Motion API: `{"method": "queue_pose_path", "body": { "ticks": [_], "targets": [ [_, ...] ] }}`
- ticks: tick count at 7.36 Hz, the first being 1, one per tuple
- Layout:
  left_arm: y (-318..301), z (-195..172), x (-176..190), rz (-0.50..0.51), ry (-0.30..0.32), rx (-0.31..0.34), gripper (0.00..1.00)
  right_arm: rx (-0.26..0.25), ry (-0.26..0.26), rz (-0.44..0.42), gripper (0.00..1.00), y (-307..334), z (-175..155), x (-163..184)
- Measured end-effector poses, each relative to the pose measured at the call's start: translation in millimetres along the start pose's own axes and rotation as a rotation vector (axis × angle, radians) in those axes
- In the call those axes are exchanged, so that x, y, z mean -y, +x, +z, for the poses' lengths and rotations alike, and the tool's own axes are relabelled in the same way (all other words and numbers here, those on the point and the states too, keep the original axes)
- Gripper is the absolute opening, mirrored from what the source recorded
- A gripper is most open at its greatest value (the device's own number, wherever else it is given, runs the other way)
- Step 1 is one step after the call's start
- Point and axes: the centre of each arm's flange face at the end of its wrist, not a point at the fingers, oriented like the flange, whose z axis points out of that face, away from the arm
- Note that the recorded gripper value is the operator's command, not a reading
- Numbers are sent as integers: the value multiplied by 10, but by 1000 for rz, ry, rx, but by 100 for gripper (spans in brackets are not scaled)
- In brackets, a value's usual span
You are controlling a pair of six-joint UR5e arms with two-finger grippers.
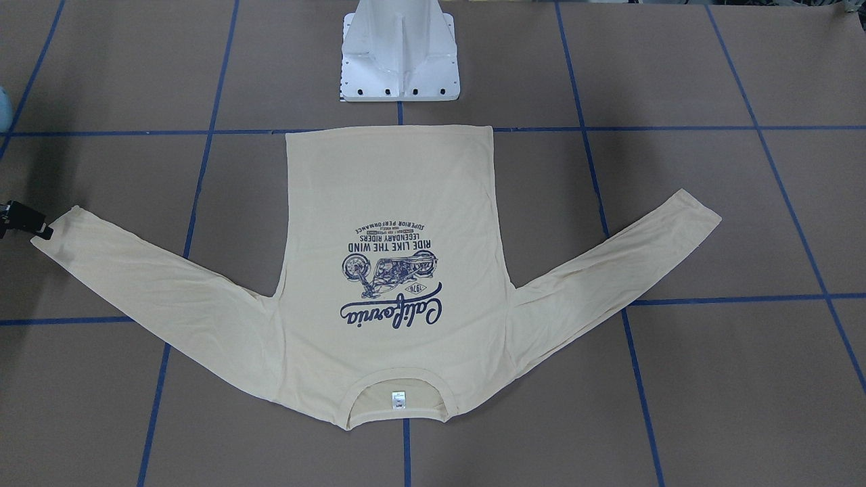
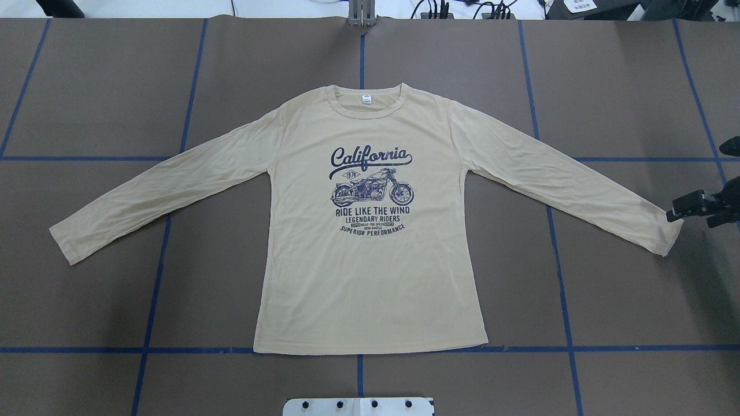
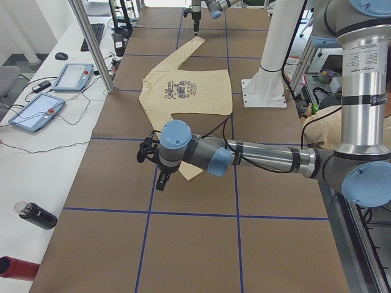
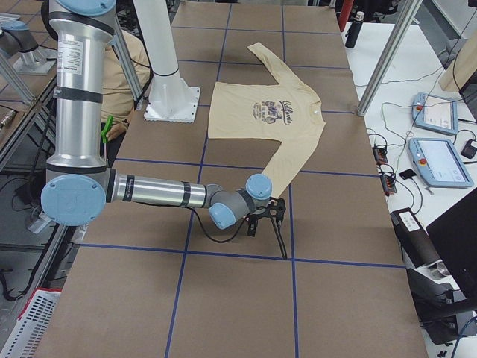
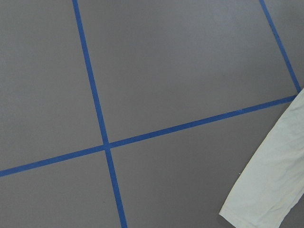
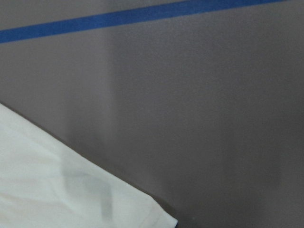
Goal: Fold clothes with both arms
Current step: 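Move the right gripper to the cuff of the sleeve nearest it and grasp it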
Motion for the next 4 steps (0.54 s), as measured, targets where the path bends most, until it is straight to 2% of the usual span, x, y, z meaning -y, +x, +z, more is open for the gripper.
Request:
{"method": "queue_pose_path", "body": {
  "ticks": [1,2,3,4],
  "targets": [
    [2,-1,1,0,0,0,100,-6,-5,3,62,16,40,2],
    [2,-1,1,1,0,0,100,-9,-8,6,21,20,65,5],
    [2,-2,1,1,0,0,100,-10,-10,10,0,17,75,6],
    [1,-1,1,0,0,1,100,-9,-9,11,0,9,77,13]
  ]
}}
